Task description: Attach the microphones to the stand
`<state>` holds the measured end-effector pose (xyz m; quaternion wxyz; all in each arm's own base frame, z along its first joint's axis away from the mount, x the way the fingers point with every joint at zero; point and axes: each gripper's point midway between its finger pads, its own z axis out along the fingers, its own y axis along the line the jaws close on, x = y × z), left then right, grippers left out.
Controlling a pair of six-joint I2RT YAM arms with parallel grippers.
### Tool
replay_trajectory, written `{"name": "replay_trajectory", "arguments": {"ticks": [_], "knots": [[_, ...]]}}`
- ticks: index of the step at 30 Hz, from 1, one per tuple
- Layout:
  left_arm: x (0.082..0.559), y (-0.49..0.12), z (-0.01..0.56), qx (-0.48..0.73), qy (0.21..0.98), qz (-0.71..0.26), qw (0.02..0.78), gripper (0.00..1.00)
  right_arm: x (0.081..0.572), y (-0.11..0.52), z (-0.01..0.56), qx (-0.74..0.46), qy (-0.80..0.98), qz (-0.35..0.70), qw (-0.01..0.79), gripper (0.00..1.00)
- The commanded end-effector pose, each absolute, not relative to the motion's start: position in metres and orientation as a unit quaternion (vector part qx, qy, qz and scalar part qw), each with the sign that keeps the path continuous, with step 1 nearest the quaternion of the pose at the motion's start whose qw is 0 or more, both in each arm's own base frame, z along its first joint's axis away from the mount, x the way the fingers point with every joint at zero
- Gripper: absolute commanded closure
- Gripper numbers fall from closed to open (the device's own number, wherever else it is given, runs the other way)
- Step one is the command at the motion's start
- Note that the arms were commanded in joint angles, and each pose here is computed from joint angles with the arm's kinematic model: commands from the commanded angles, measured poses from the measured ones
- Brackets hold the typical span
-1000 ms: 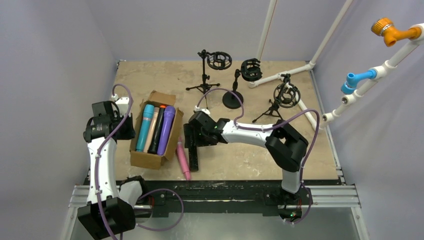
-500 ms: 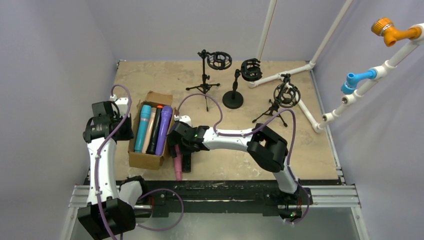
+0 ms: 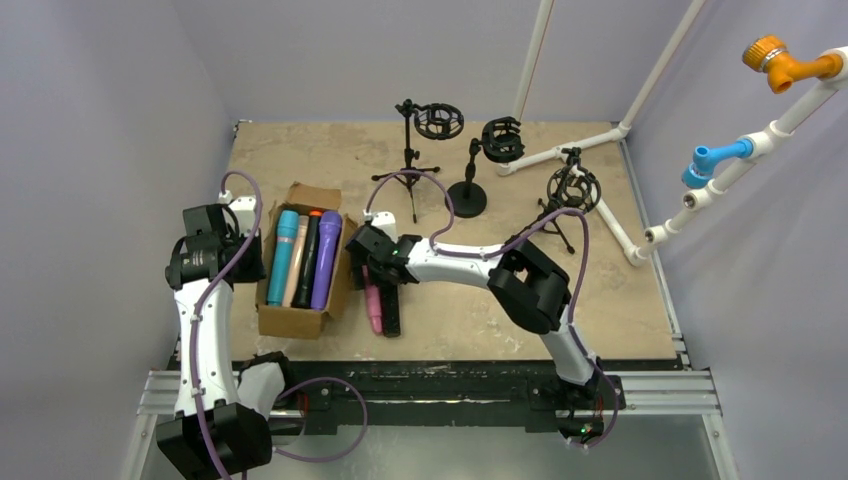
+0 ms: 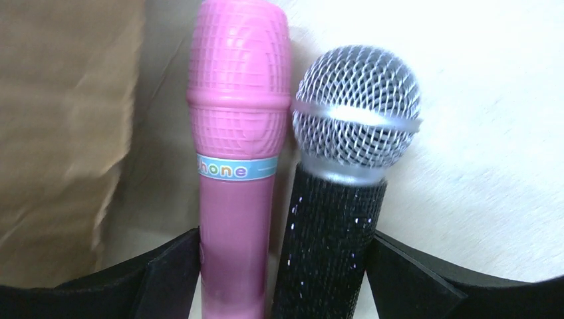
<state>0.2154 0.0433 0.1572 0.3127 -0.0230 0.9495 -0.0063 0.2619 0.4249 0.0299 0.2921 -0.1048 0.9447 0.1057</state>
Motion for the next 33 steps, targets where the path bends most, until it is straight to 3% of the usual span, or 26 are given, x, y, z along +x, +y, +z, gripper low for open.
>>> {"name": "replay_trajectory", "arguments": {"ticks": [1,7,12,17,27,29,33], "knots": [[0.225,0.045,0.182,-0.014,0.935,-0.001,0.354,1.0,0.306,0.415,0.045,-0.068,0.939,0.1,0.323,0.11],[0.226,0.046,0.176,-0.016,0.938,0.001,0.347,1.0,0.309,0.429,0.082,-0.061,0.935,0.145,0.318,0.01],[0.227,0.05,0.165,-0.015,0.939,0.009,0.343,1.0,0.298,0.432,0.13,-0.056,0.924,0.201,0.322,0.01],[0.228,0.051,0.155,-0.006,0.944,0.008,0.329,1.0,0.291,0.416,0.132,-0.059,0.928,0.186,0.318,0.01],[0.239,0.056,0.142,0.007,0.953,0.006,0.304,0.45,0.278,0.396,0.125,-0.063,0.934,0.171,0.309,0.05],[0.243,0.058,0.141,0.007,0.953,0.007,0.302,0.4,0.271,0.394,0.119,-0.066,0.936,0.175,0.299,0.07],[0.255,0.065,0.144,0.005,0.952,0.016,0.305,0.41,0.254,0.397,0.111,-0.075,0.934,0.198,0.286,0.15]]}}
